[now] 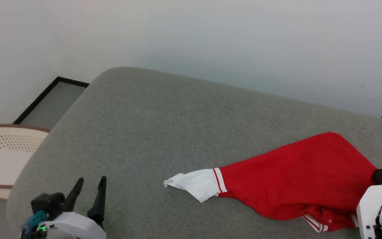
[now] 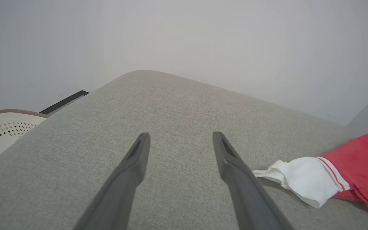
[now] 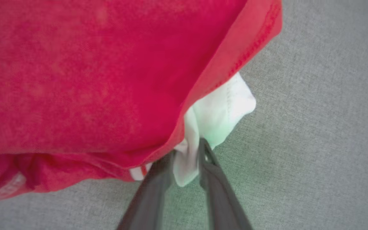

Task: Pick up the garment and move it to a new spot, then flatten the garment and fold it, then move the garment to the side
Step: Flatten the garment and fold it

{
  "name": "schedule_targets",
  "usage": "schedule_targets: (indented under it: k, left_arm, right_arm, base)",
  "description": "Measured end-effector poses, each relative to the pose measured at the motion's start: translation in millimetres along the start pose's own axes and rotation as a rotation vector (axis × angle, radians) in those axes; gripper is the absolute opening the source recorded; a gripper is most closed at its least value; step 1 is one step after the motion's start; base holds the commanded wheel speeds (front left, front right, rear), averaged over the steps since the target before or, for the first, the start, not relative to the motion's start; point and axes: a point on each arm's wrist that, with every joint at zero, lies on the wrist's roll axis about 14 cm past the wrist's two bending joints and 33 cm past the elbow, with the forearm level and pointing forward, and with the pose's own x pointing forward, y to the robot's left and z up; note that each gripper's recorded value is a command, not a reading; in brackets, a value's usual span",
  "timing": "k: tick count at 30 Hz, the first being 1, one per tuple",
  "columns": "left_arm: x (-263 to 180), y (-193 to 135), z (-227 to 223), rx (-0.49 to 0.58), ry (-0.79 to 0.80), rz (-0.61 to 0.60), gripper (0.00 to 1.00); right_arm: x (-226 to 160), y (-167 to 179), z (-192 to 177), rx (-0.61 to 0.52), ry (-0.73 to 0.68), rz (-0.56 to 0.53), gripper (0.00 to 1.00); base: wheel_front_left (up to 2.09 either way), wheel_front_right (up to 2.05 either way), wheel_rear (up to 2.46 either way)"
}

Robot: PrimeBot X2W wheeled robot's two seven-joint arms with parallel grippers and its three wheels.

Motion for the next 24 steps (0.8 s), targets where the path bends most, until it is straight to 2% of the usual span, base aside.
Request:
schedule_targets:
  k: [10, 14, 19, 24]
  left_arm:
    - [3, -6, 5, 0.006, -0.012, -0.030, 1.00]
    - [7, -14, 9, 0.009, -0.026, -0.055, 1.00]
    - [12, -26, 7, 0.010, -0.026, -0.083, 1.00]
    - [20, -41, 10, 0.007, -0.039, -0.118, 1.00]
  right_arm:
    - [-17, -4, 24, 0.015, -0.122, 0.004, 1.00]
    - [-35, -2, 47, 0.010, -0.278, 0.022, 1.00]
    - [-52, -8, 48, 0.014, -0.403, 0.021, 1.00]
    - [-77, -3, 57, -0.012, -0.610, 0.031, 1.00]
  base:
    - [0.00, 0.00, 0.00]
    - [0.00, 0.00, 0.00]
    - [0.00, 0.00, 0.00]
    - [0.00, 0.00, 0.00]
